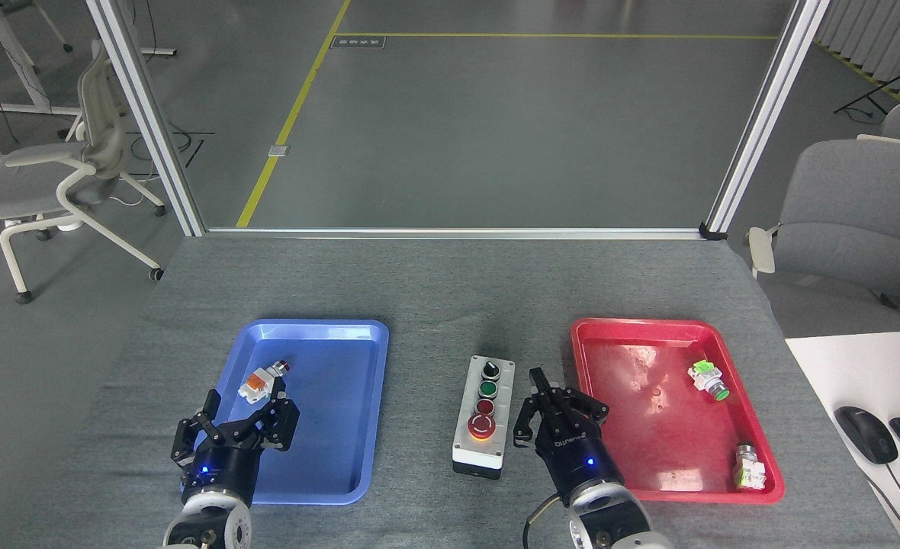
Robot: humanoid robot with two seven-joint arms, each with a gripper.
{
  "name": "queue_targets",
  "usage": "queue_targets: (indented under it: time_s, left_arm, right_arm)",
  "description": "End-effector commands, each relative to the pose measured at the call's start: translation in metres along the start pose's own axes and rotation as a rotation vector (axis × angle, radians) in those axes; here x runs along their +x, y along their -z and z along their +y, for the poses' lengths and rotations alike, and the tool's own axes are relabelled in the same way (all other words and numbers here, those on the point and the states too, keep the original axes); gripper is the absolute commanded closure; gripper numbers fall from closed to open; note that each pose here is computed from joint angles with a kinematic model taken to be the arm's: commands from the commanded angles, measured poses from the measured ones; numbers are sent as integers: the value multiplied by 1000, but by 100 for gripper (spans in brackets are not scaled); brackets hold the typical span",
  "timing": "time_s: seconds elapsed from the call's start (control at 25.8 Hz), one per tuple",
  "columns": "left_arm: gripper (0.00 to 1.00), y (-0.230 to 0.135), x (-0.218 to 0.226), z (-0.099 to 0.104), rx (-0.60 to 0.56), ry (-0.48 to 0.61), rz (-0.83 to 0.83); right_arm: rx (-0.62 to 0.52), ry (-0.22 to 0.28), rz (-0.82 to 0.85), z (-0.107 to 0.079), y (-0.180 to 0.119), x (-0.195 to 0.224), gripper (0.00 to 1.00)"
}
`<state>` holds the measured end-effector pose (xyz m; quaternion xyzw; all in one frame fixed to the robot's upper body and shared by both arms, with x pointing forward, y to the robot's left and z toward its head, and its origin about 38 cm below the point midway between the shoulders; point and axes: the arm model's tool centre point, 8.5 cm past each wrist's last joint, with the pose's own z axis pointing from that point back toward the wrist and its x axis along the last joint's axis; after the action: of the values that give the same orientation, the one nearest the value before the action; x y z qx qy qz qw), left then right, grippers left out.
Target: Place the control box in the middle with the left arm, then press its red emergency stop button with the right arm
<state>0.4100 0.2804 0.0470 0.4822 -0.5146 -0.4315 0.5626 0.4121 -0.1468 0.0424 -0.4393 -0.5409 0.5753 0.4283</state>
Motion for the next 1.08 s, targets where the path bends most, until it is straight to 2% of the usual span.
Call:
queue_targets:
  time_s: [0.0, 0.12, 0.35, 0.62, 0.74, 1.05]
  left_arm:
    - [1, 0, 0, 0, 0, 0, 0]
    - [1, 0, 0, 0, 0, 0, 0]
    - [1, 0, 0, 0, 0, 0, 0]
    - [1, 0, 0, 0, 0, 0, 0]
    - [1, 0, 0, 0, 0, 0, 0]
    - [1, 0, 0, 0, 0, 0, 0]
  right_arm:
    - [-23, 19, 83, 3, -11, -37, 18]
    - [-26, 23, 155, 10, -23, -62, 3]
    - [-30, -5, 237, 8, -34, -98, 2]
    - [-94, -22, 344, 10, -50, -109, 2]
    - [-83, -13, 374, 14, -61, -119, 2]
    - [-88, -17, 367, 12, -62, -122, 1]
